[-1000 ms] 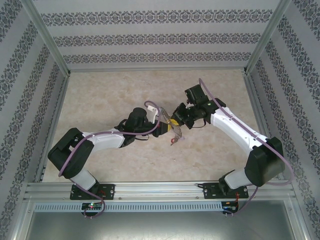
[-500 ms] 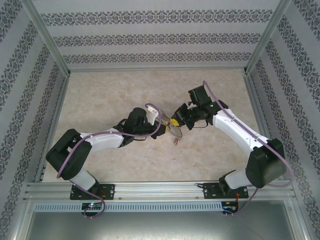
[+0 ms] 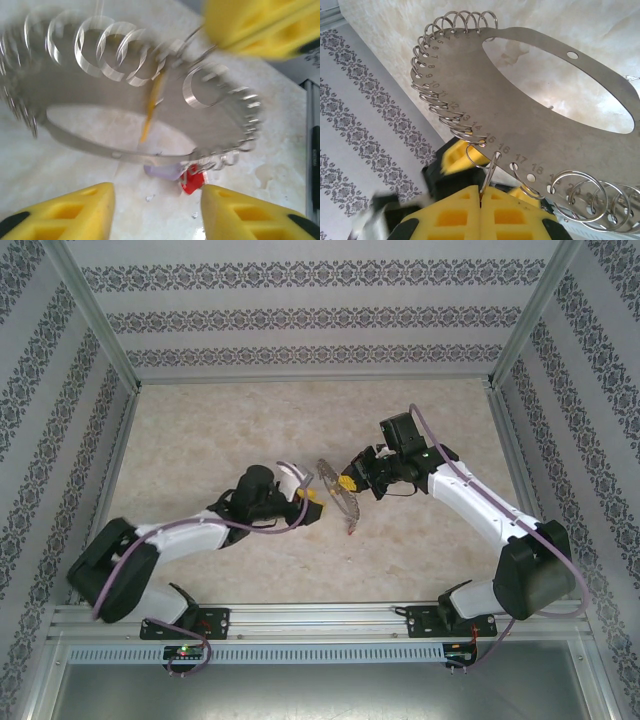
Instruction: Put the keys on the keyring
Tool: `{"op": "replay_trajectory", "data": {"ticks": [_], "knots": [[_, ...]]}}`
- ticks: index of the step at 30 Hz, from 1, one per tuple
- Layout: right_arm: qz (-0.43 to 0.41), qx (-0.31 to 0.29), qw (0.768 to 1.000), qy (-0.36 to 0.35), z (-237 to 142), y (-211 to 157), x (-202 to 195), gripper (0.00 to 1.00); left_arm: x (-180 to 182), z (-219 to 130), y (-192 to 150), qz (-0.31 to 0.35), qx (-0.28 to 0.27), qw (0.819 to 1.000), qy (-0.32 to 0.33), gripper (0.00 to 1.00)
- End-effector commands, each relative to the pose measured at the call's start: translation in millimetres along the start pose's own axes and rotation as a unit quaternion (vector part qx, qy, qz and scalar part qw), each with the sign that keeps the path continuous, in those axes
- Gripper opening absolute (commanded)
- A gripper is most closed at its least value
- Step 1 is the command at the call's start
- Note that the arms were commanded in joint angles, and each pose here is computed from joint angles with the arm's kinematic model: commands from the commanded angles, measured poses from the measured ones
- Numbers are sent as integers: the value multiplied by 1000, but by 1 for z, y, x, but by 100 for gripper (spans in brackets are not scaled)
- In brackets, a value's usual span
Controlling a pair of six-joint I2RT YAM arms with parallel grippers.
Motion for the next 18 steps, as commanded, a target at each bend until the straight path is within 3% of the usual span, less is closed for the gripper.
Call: {"op": "replay_trajectory", "data": {"ticks": [1, 4, 6, 10, 18], "knots": [[-1, 11, 1000, 17, -1, 0, 2, 0, -16, -26, 26, 138, -73, 988, -12, 58], [2, 13, 1000, 19, 0, -1, 1, 0, -26, -36, 40, 208, -87, 974, -16, 60], [3, 17, 1000, 23, 2, -1, 3, 0, -26, -30, 46, 237, -78, 968, -25, 54], [7, 24, 999, 28, 5, -1, 6, 0, -25, -11, 46, 264, -76, 960, -58, 48], [13, 42, 998, 34, 10, -4, 11, 0, -16, 14, 41, 312, -75, 946, -38, 39]]}}
Point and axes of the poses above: each hand's point on the last joint's axis, 136 mm out from that joint toward the fingers, its own z axis out along the fingers, its own x axis along the line the jaws close on, y = z × x, the point moved 8 cm from there along -z, back along the fingers, and after that the axes turned 4 degrees about -z, right-handed, at the moved point
